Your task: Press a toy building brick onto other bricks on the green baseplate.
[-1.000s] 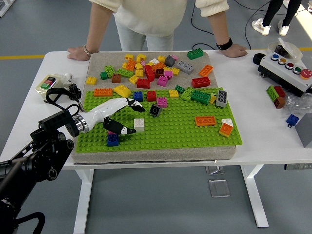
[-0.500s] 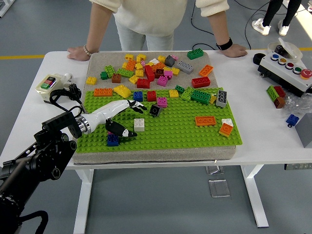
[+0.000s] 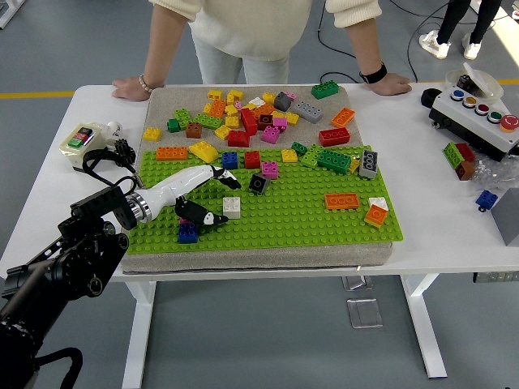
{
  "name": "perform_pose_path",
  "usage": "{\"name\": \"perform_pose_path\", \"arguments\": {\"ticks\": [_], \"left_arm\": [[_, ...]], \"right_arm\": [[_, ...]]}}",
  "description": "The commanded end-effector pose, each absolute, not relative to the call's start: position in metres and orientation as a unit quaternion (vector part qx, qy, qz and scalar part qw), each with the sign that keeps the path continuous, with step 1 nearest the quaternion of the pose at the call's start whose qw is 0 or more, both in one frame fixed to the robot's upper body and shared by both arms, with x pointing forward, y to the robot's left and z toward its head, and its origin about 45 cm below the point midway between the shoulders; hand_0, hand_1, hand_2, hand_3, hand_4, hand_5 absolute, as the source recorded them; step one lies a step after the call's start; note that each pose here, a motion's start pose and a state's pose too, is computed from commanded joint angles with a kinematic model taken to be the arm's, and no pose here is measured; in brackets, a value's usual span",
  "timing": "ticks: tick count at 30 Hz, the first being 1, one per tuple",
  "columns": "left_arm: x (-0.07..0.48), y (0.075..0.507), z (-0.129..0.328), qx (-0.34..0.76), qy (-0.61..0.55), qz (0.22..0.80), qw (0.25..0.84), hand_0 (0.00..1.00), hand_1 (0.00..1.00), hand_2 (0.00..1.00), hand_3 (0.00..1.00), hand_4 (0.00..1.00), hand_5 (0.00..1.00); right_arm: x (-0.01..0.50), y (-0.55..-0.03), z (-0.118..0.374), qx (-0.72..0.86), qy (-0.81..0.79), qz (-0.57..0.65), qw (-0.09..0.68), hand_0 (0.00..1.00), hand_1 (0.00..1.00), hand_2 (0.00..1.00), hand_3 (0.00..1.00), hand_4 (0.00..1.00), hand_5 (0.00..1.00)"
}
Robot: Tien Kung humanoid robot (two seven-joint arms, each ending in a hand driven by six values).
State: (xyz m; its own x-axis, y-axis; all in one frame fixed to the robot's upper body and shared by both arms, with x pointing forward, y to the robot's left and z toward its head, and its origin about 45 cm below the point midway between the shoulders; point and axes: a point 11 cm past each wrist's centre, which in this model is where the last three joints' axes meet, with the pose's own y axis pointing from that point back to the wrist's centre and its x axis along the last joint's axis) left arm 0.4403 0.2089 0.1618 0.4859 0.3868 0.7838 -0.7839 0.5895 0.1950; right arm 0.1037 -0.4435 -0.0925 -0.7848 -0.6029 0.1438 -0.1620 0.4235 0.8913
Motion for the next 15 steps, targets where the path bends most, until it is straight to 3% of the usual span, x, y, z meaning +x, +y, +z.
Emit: {"name": "perform_pose_path", "arguments": {"ticks": [15], "left_arm": [[0.4382, 0.2070, 0.1573, 0.280, -0.351, 0.357, 0.819, 0.803, 0.729, 0.646, 0.634, 0.772, 0.019]], "right_arm": [[0.1037, -0.4434, -0.0926, 0.235, -0.812, -0.482, 0.229, 0.733, 0.656, 0.706, 0.592, 0.917, 0.498]]}}
